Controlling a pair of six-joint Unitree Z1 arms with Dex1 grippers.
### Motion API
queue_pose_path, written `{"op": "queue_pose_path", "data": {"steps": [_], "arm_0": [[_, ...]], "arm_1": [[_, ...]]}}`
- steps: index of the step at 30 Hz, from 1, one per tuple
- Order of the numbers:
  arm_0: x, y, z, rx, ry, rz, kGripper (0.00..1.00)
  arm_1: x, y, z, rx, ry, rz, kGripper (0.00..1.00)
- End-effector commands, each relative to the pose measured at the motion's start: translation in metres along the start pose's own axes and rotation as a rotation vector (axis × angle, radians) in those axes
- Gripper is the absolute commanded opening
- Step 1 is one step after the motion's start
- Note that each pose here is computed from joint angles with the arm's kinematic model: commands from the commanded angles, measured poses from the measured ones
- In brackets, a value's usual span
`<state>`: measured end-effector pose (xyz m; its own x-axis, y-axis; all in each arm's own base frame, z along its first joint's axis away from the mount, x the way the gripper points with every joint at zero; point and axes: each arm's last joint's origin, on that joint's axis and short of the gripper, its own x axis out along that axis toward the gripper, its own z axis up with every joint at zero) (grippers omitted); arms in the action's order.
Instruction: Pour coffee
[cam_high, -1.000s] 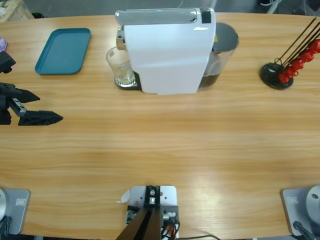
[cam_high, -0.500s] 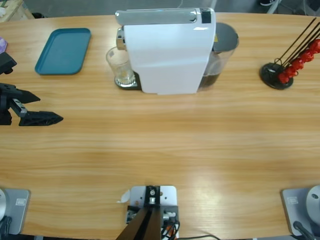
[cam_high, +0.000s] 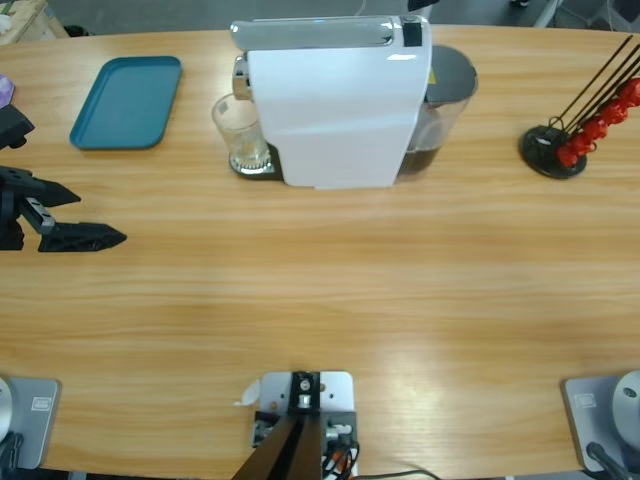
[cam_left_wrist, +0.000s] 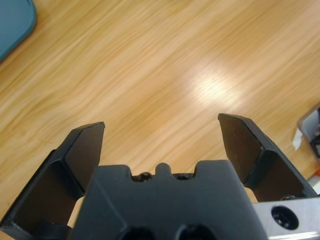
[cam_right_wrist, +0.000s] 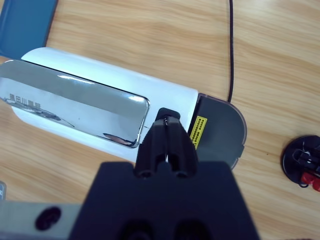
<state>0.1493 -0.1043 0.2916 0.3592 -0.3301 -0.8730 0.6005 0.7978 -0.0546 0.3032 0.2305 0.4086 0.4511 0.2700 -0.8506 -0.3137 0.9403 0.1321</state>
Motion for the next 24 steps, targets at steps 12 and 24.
{"op": "queue_pose_path", "data": {"steps": [12,24], "arm_0": [[0.015,0.002,-0.007,-0.007,0.075,0.013,1.0],[0.016,0.003,-0.006,-0.012,0.075,0.017,1.0]], "arm_1": [[0.039,0.001,-0.002,-0.013,0.09,-0.055,0.0],[0.039,-0.002,-0.016,-0.008,0.144,-0.082,0.0]]}}
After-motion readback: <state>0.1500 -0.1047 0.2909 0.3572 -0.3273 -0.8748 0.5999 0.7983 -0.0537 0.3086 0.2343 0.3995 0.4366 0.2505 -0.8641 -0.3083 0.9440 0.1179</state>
